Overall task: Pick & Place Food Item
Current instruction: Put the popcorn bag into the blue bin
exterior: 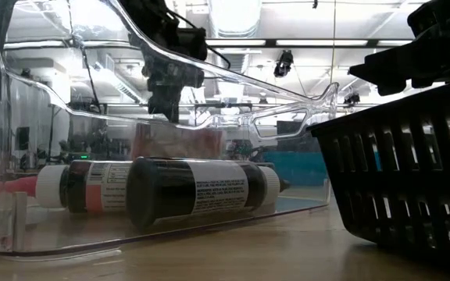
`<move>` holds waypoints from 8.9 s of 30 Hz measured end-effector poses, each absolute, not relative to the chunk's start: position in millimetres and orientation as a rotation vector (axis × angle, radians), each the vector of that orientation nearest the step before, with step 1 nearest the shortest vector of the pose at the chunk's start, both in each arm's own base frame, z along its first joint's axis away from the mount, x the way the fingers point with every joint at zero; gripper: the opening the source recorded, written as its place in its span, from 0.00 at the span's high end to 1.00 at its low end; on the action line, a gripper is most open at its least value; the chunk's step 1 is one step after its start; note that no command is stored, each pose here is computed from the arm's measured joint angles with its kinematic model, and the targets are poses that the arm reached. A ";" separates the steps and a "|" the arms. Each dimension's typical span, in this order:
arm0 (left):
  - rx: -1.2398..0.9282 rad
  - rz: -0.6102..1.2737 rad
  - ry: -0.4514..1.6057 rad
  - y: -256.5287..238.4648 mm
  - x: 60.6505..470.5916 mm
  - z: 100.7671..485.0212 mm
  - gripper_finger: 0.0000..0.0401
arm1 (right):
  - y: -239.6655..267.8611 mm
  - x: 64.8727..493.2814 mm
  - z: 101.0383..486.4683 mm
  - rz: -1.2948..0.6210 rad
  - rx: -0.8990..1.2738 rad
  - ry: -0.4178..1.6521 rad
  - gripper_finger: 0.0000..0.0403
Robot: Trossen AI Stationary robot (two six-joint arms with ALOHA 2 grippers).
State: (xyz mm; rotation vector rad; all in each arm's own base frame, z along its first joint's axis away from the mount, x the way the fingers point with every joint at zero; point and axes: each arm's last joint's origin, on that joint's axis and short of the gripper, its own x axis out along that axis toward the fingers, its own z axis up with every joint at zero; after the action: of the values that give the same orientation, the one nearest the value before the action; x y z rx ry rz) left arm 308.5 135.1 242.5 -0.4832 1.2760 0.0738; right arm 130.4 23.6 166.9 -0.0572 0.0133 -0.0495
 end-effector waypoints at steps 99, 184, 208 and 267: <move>-0.201 0.129 -0.050 70.1 181.6 245.4 0.33 | -74.3 376.7 193.9 -0.321 0.808 0.400 0.22; -0.216 0.022 -0.131 62.6 174.6 260.2 0.34 | -168.4 432.9 144.8 -0.304 0.975 1.147 0.25; -0.194 0.023 -0.126 62.6 174.6 259.3 0.33 | -168.4 449.6 150.3 0.058 0.965 0.973 0.33; -0.498 0.475 1.400 163.5 250.7 167.1 0.34 | -75.0 309.0 295.3 0.248 0.185 0.344 0.37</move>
State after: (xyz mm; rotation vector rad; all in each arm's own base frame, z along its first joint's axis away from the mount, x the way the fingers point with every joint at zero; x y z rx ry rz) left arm 250.7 163.5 167.1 -0.4984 1.4005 0.4755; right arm 309.0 -75.0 295.3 0.1852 0.3435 0.2477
